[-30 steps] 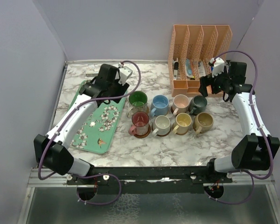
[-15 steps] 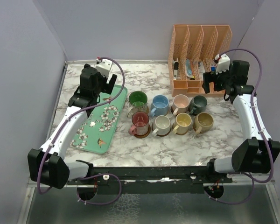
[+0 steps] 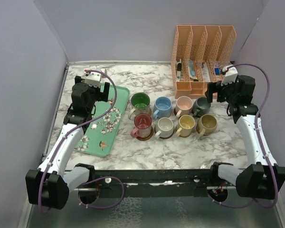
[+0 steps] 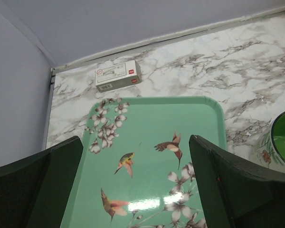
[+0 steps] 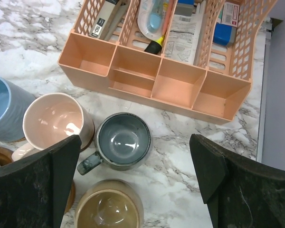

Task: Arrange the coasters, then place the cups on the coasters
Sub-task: Reset both arms

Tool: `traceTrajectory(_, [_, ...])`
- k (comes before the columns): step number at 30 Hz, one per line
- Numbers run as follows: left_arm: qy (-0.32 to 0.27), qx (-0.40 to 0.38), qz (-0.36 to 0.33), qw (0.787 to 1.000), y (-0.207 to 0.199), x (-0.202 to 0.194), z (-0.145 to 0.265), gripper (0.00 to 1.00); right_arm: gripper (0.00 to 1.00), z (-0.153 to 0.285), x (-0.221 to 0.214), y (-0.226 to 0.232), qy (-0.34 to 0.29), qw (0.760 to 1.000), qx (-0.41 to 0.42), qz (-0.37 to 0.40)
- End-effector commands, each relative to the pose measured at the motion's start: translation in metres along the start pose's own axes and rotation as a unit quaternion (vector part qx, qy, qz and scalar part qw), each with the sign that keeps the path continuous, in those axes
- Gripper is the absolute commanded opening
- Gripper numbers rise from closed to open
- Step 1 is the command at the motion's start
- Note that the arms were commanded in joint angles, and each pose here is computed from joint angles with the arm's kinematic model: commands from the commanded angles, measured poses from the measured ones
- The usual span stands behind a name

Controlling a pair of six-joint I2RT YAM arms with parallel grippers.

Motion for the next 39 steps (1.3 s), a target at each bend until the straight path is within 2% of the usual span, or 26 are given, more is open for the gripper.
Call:
traceTrajectory(1, [-0.057,-0.016,0.016,0.998,0.004,0.035,0.004,0.99,1.00,0.016,0.025,0.011,-0.051,0.998,0.021,0.015])
traceTrajectory(6, [-0.043,-0.027,0.010,0.999,0.001,0.030,0.010,0.99,1.00,0.034,0.017,0.024,-0.092,0.993,0.050,0.051])
traceTrajectory(11, [-0.044,-0.050,0.002,0.998,-0.007,0.022,0.017,0.99,1.00,0.050,0.025,0.028,-0.134,0.988,0.044,0.057])
traceTrajectory(19, [-0.042,-0.067,0.000,0.997,-0.015,0.006,0.021,0.99,1.00,0.050,0.023,0.029,-0.128,0.989,0.048,0.057])
traceTrajectory(30, [-0.073,-0.039,-0.007,0.997,0.003,0.026,0.040,0.99,1.00,0.070,0.033,0.033,-0.168,0.981,0.044,0.082])
traceTrajectory(39, [-0.071,-0.008,0.005,0.997,0.023,0.038,0.053,0.99,1.00,0.077,0.038,0.036,-0.178,0.979,0.049,0.086])
Point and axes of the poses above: each gripper's point midway between its finger pads, its own z axis back along the fingers, its own y axis along the line the jaws close on, x = y × z, the point moved 3 cm from there along z, back along the fingers, and after that the axes turned 11 degrees about -z, right-handed, at the moved point
